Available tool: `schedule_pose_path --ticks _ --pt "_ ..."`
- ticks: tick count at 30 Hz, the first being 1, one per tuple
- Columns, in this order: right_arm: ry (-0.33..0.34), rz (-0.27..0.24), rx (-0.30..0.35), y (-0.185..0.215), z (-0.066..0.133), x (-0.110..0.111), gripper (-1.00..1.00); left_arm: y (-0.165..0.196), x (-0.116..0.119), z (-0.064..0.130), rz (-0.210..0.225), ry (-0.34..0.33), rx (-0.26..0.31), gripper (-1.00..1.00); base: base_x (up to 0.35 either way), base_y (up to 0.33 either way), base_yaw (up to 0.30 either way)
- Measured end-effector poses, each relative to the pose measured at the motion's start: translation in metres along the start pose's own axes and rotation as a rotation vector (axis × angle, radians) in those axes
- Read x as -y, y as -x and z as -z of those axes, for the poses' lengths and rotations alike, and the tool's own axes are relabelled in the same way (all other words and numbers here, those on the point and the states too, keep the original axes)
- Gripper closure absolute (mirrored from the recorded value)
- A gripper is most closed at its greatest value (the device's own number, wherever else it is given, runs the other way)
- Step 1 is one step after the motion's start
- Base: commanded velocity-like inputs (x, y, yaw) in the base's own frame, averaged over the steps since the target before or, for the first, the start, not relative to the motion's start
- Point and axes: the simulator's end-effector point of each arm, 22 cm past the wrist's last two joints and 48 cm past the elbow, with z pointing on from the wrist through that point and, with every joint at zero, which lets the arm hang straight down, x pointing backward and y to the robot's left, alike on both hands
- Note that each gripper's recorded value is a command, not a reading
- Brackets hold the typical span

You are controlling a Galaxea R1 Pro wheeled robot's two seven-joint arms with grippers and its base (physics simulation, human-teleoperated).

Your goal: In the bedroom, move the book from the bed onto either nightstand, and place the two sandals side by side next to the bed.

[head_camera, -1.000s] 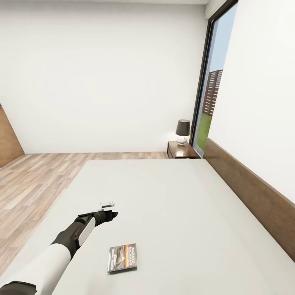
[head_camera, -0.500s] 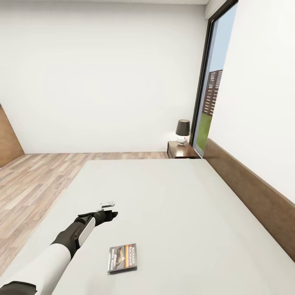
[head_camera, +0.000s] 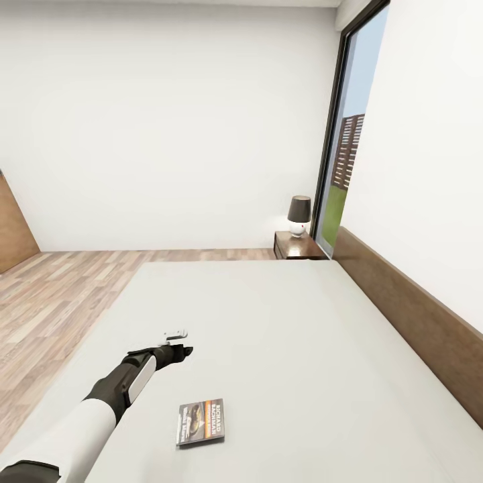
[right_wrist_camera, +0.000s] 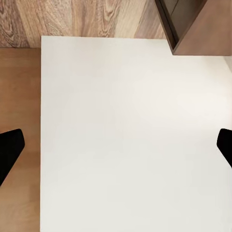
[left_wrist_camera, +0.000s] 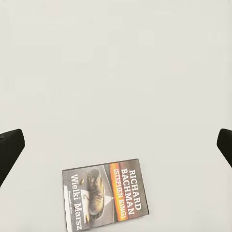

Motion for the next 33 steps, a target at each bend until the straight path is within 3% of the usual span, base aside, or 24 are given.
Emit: schedule_pose_path --ticks 25,33 --pt "0.002 -0.001 -0.002 -0.001 0.000 0.000 -1.00 0.000 0.001 0.000 -0.001 -0.002 -0.001 -1.00 0.000 0.000 0.000" --pt "0.002 -0.002 -0.004 -0.001 0.000 -0.001 -1.00 -0.005 0.014 -0.002 -0.001 -0.017 -0.011 -1.00 0.000 0.000 0.000"
